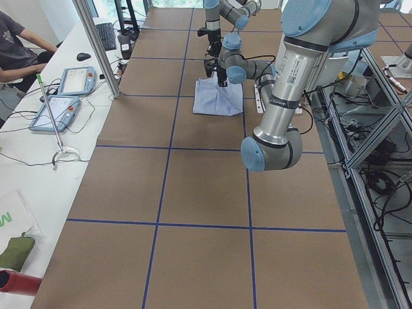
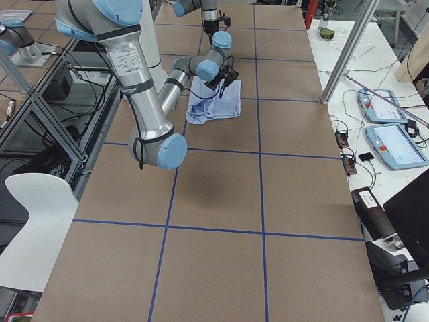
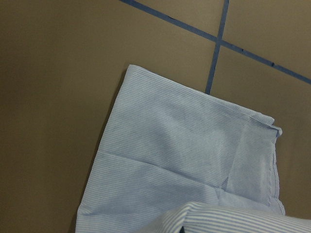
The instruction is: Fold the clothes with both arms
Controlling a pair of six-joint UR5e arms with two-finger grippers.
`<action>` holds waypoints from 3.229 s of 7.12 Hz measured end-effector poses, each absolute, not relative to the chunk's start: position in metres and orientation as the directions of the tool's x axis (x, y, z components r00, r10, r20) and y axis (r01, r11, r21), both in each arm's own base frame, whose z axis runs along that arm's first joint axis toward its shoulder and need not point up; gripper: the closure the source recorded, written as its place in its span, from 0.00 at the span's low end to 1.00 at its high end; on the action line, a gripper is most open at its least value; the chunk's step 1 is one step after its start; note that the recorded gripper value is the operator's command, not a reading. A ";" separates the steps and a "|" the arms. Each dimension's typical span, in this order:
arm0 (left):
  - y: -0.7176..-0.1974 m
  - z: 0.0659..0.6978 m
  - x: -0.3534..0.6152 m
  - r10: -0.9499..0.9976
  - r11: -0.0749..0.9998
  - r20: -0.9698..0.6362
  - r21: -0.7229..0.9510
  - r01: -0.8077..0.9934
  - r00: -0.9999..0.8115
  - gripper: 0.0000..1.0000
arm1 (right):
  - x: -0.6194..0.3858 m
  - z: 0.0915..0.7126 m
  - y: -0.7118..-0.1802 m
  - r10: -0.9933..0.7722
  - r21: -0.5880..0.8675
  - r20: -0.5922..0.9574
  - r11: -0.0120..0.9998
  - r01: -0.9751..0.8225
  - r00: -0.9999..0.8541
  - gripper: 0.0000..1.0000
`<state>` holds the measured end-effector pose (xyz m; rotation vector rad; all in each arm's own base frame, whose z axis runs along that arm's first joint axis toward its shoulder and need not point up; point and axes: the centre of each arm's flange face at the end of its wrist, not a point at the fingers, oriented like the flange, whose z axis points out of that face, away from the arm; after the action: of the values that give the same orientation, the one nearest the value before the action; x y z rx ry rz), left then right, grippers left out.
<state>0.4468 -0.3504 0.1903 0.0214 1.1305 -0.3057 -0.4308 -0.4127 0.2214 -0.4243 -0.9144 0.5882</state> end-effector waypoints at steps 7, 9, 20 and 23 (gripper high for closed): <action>-0.416 0.253 0.486 -0.254 0.940 -0.889 -0.136 0.311 0.380 1.00 | -0.484 0.238 -0.476 0.633 -0.544 0.567 0.768 -0.338 0.526 1.00; -0.418 0.253 0.487 -0.256 0.940 -0.889 -0.136 0.314 0.379 0.72 | -0.492 0.247 -0.492 0.629 -0.532 0.562 0.772 -0.347 0.537 0.04; -0.476 0.277 0.398 -0.190 0.917 -0.885 -0.005 0.400 0.424 0.00 | -0.335 0.292 -0.556 0.289 -0.155 0.775 0.949 -0.274 0.562 0.00; -0.527 0.318 0.308 -0.138 0.882 -0.840 0.136 0.452 0.524 0.00 | -0.203 0.386 -0.596 0.049 0.093 0.710 0.982 -0.162 0.702 0.00</action>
<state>0.3079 -0.5271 0.3184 0.3608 0.9593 -0.3623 -0.2027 -0.5960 0.3864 0.1525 -0.7845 0.1182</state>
